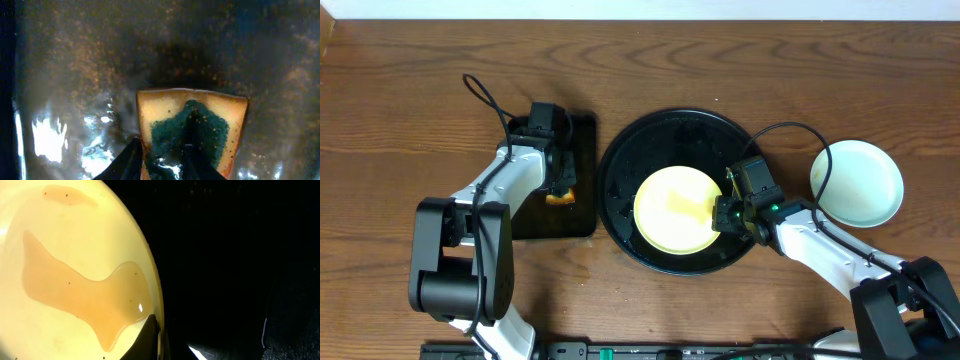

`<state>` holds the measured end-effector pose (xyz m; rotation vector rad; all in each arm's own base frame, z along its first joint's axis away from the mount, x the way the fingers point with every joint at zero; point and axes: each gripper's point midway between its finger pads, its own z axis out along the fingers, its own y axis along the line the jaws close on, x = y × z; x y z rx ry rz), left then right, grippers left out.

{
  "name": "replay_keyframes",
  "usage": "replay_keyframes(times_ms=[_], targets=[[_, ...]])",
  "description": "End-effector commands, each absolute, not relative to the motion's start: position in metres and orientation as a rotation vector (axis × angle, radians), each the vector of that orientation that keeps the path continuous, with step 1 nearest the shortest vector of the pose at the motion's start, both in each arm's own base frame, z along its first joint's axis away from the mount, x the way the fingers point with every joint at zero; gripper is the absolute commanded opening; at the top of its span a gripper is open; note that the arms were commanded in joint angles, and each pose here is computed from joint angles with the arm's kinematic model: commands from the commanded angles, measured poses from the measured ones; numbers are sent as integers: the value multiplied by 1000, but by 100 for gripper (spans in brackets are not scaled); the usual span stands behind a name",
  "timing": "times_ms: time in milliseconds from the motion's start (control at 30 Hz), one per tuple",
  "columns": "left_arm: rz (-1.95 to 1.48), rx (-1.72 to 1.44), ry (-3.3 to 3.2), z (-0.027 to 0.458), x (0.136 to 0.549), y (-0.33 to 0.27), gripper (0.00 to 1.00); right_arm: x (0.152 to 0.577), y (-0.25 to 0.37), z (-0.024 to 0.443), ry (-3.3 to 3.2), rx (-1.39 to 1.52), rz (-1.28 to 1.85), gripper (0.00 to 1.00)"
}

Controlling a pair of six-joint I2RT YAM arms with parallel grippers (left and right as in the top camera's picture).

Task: Clean dirty plates on tray and stack at the side
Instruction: 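Lower the sponge into the rectangular tray and release it, then grip the yellow plate rim with the right gripper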

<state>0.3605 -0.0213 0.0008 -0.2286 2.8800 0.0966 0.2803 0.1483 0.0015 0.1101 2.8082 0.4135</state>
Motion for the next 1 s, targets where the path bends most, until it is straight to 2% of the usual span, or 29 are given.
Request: replay_keyframes(times_ms=[0,167,367,800,967], targets=[[79,-232,2941,-8,350,-25,35,262,149,-13,2877,87,415,1],[-28,-221,2821,42,363,-35,41,263,149,-13,2876,87,414,1],[-44,-216,2757,84,353,-34,45,263,149,-13,2873,87,416,1],[-28,-232,2845,77,331,-32,47,267,150,-12,2854,87,415,1],[-23,-233,2866,76,326,-31,47,287,152,5,2769,85,445,1]])
